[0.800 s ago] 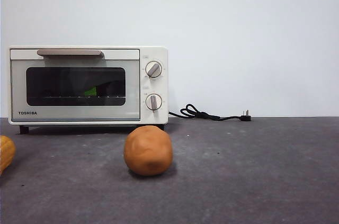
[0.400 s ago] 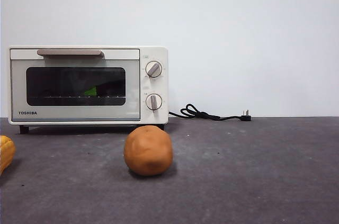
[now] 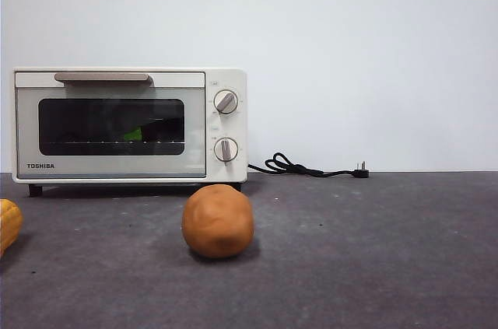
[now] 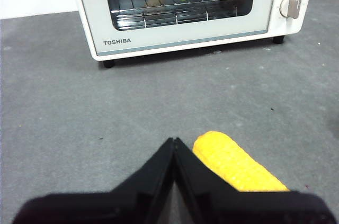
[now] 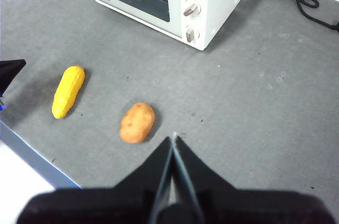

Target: Take the eggplant from the table,put the eggplant in the oven

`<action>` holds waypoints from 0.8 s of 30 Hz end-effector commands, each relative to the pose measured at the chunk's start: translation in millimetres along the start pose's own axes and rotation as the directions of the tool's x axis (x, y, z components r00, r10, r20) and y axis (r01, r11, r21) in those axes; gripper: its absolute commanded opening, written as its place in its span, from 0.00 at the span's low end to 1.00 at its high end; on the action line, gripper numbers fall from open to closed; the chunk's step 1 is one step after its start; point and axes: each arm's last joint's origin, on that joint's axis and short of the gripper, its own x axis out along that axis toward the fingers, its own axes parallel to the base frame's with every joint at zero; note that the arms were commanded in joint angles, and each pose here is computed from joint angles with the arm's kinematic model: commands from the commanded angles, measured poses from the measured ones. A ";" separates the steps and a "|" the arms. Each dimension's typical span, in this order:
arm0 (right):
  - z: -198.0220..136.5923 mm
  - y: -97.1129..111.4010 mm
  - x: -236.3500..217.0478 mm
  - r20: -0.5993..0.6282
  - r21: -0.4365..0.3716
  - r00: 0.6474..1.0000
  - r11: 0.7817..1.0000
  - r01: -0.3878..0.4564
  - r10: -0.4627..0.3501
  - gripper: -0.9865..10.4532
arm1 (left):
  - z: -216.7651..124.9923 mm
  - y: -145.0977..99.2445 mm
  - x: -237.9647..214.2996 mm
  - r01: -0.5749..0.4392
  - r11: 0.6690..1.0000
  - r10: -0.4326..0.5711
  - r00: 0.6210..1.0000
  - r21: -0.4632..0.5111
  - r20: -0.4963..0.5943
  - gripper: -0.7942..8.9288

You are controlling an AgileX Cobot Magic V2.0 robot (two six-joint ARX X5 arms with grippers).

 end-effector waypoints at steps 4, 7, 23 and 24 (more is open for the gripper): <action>-0.9 0.2 2.2 -0.026 -0.009 1.000 1.000 0.004 -0.005 0.09 | -1.7 -1.5 1.0 0.014 1.000 -0.014 1.000 -0.012 0.003 0.08; -0.9 0.2 2.2 -0.026 -0.009 1.000 1.000 0.004 -0.005 0.09 | -1.8 -2.2 1.2 0.040 0.999 -0.040 0.999 -0.016 0.000 0.08; -0.3 0.4 3.9 -0.030 -0.009 1.000 1.000 0.005 -0.005 0.09 | -2.6 -2.1 2.1 0.041 0.999 -0.041 0.999 -0.019 -0.013 0.08; -0.3 0.4 3.9 -0.030 -0.009 1.000 1.000 0.005 -0.005 0.09 | -2.6 -2.1 2.1 0.041 0.999 -0.042 0.999 -0.019 -0.013 0.08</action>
